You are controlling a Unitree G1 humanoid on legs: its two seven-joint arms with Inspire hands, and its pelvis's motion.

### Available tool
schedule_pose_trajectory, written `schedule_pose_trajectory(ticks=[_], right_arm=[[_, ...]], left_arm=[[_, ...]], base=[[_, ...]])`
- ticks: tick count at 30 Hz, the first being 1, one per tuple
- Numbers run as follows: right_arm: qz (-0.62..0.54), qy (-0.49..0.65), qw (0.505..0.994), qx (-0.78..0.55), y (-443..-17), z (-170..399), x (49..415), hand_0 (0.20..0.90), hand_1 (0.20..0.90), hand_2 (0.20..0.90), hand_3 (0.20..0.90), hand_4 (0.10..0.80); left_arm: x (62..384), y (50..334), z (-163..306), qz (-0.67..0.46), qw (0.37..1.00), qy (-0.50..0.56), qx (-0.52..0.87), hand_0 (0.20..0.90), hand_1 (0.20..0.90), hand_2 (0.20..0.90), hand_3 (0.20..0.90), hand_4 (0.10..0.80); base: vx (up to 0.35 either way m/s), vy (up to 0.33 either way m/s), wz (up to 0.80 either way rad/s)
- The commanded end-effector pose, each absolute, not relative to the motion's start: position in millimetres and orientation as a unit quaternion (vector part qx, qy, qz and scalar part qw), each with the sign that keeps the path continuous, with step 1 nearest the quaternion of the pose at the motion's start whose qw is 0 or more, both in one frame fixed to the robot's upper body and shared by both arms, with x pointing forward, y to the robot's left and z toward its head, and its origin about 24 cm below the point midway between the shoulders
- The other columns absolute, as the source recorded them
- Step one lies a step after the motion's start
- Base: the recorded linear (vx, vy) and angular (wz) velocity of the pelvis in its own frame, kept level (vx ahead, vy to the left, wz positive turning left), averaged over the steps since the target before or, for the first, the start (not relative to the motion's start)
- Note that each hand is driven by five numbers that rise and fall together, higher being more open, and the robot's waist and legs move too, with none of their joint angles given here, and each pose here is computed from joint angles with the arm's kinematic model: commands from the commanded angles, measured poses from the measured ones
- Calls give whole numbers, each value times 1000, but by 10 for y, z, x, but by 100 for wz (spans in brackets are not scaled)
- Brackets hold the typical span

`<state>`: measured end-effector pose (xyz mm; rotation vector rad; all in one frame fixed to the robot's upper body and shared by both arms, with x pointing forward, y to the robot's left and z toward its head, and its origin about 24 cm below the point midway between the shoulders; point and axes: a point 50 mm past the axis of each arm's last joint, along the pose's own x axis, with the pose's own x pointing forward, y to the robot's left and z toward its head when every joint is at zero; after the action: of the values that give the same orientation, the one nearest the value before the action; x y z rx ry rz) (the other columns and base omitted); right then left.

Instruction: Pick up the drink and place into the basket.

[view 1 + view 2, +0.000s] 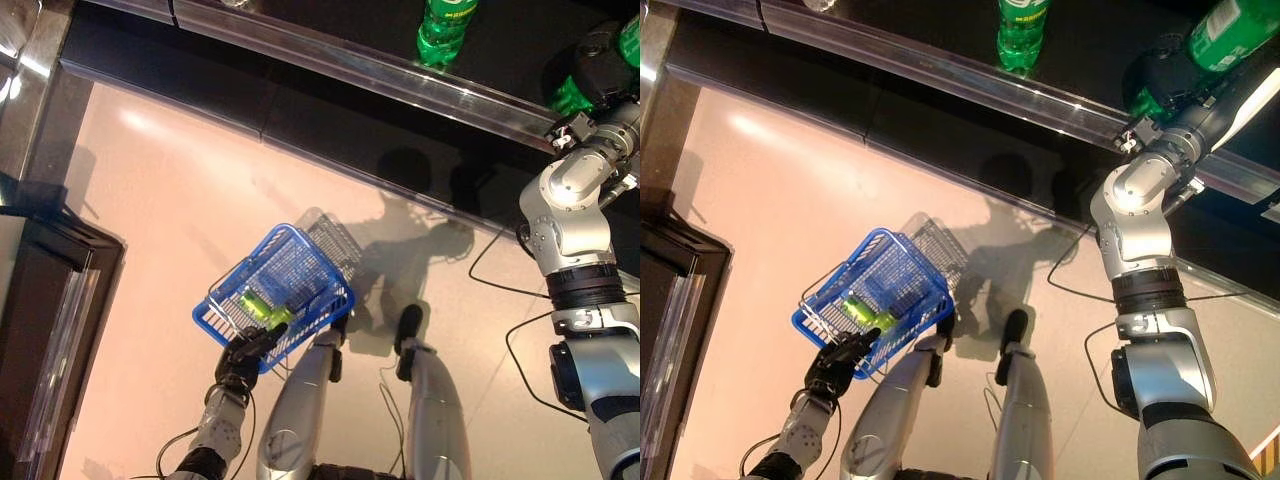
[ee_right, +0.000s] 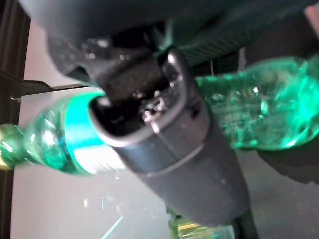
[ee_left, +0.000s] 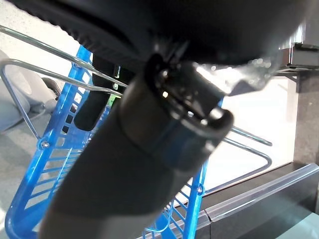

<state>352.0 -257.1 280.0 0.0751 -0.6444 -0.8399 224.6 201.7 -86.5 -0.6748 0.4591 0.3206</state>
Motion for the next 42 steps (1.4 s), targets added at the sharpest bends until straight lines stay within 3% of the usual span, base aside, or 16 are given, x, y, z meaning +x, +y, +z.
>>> schedule_pose_trajectory(ticks=[1,14,21,32,42], right_arm=[[-391,-468,792,17,-2643,3577,3141,300,300,300,200,100],[-393,-494,775,19,-2753,3476,2996,300,300,300,200,100],[-317,-529,786,-34,-2547,3206,2745,300,300,300,200,100],[-142,-543,825,-74,-2264,2965,2427,300,300,300,200,100],[99,-464,880,-4,-1755,2536,2358,300,300,300,200,100]], left_arm=[[2066,2282,-812,166,915,189,-316,300,300,300,200,100],[2070,2426,-700,179,915,126,-338,300,300,300,200,100],[2147,2486,-452,164,929,51,-329,300,300,300,200,100],[2036,2745,-117,180,919,-67,-345,300,300,300,200,100],[2010,2717,7,149,933,-85,-315,300,300,300,200,100]], base=[[-31,6,4],[-25,6,1],[33,78,-2],[28,54,-9],[79,-21,2]])
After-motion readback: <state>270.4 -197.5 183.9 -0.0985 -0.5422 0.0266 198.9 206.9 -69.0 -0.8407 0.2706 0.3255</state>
